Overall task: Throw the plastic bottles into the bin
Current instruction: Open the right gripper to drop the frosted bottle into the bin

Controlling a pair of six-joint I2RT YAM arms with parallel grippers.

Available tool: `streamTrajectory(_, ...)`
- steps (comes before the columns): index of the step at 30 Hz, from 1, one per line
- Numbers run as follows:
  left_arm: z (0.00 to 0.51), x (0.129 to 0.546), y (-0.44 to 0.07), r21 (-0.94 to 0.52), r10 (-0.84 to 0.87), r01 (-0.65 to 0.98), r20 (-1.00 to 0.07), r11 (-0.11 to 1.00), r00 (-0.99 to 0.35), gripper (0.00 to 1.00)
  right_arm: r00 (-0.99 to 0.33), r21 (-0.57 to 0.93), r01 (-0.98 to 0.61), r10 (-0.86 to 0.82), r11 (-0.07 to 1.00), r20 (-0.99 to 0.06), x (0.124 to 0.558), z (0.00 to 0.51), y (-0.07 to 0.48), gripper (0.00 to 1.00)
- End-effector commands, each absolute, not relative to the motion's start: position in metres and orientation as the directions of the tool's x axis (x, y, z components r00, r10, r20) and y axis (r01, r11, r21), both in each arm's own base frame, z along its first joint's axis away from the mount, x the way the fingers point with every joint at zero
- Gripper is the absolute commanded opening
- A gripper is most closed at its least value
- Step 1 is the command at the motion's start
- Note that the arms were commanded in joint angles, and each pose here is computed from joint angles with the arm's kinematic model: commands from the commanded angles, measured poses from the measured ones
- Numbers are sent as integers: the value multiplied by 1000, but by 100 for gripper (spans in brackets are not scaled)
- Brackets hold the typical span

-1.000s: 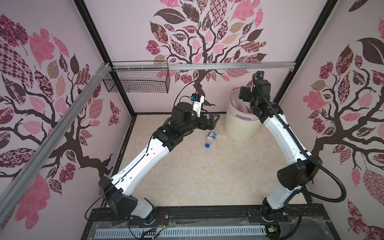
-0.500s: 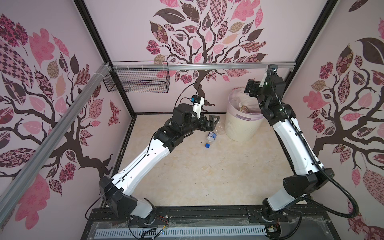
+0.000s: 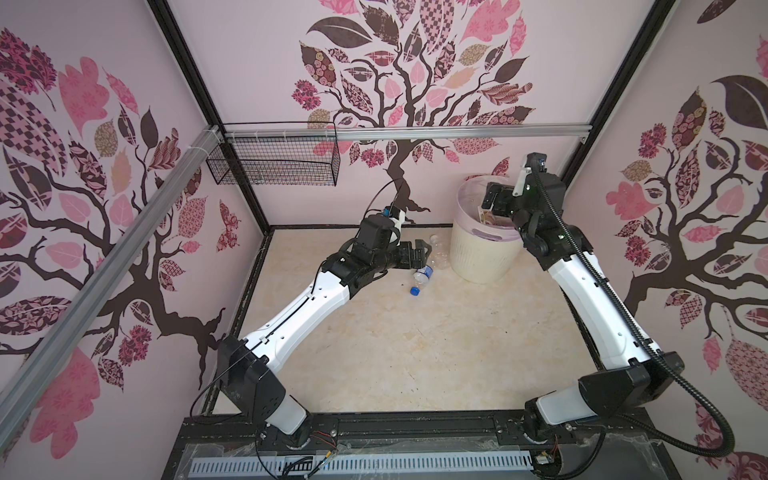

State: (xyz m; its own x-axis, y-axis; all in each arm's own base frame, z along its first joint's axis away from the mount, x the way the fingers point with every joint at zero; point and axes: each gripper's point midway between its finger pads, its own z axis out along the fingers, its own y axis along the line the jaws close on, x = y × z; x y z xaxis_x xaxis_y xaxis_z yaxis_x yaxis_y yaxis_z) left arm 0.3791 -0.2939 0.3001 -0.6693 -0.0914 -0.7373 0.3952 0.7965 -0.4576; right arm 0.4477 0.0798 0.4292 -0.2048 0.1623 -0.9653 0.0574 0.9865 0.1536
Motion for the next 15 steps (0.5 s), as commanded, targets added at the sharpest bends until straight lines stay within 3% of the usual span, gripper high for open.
streamTrajectory(1, 252, 388, -275, -509, -131, 271, -622, 817, -772, 98, -236, 208, -20, 197, 978, -951, 427, 419, 104, 99)
streamTrajectory(8, 203, 389, -264, -483, -115, 198, -543, 853, -832, 98, -367, 272, -106, 217, 956, -904, 398, 352, 142, 100)
streamTrajectory(15, 171, 388, -266, -491, -124, 152, -485, 858, -866, 98, -457, 271, -73, 209, 960, -864, 375, 287, 134, 100)
